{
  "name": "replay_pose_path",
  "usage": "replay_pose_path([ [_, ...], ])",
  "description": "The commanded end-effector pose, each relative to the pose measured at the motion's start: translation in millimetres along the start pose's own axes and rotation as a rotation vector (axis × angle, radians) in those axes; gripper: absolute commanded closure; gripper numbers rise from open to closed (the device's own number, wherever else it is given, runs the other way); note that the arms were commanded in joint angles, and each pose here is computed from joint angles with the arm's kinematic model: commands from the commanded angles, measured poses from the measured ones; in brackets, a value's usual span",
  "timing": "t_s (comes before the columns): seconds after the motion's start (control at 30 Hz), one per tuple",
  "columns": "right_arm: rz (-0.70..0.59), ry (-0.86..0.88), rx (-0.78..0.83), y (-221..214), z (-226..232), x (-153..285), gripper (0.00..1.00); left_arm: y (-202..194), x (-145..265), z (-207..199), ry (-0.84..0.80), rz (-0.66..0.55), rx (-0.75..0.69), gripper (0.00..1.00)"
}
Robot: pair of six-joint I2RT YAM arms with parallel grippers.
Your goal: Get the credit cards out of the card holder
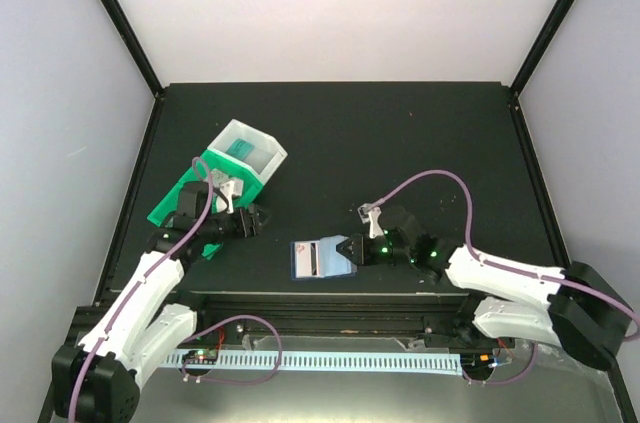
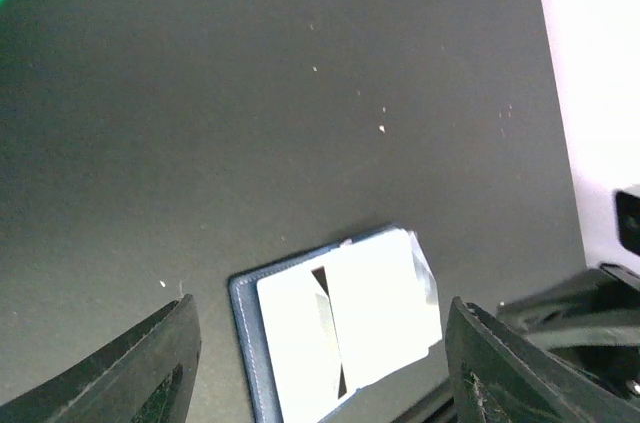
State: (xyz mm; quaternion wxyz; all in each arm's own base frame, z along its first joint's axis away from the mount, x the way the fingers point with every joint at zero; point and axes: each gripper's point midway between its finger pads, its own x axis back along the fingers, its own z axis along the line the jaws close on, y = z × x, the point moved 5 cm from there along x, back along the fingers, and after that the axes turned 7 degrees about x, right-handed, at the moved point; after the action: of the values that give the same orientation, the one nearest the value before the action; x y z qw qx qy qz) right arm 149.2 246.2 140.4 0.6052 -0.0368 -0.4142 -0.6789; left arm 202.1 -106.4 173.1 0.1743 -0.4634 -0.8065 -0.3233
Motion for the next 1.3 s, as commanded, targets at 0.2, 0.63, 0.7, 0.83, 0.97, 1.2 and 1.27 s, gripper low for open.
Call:
replay_pose_path([
  [0.2,0.047,0.033,-0.033,9.2,4.6,-40.0,0.80,-24.8,-12.5,-14.0,-0.127,0.076,-0.002,0.36],
  [0.63,0.128,0.017,0.006,3.5,-5.4,-83.3,0.83,-60.8,-44.3,2.0,-0.146,0.185,0.076,0.44],
  [0.7,0.164,0.029,0.028,1.1,-4.7,-90.4,0.83,-63.6,-47.7,3.4,-0.145,0.201,0.083,0.45],
  [0.83,0.209,-0.005,0.018,-7.3,-15.4,-100.8,0.84,-67.3,-52.1,5.7,-0.163,0.205,0.097,0.46],
  [0.97,0.234,-0.049,0.002,-16.4,-27.6,-104.7,0.85,-72.0,-57.0,12.7,-0.168,0.205,0.117,0.50],
  [1.2,0.234,-0.113,0.010,-21.2,-38.6,-100.5,0.86,-79.9,-67.3,24.6,-0.126,0.234,0.135,0.57],
  [1.27,0.234,-0.108,0.006,-21.9,-38.5,-100.8,0.86,-81.1,-70.0,23.7,-0.131,0.245,0.138,0.59],
])
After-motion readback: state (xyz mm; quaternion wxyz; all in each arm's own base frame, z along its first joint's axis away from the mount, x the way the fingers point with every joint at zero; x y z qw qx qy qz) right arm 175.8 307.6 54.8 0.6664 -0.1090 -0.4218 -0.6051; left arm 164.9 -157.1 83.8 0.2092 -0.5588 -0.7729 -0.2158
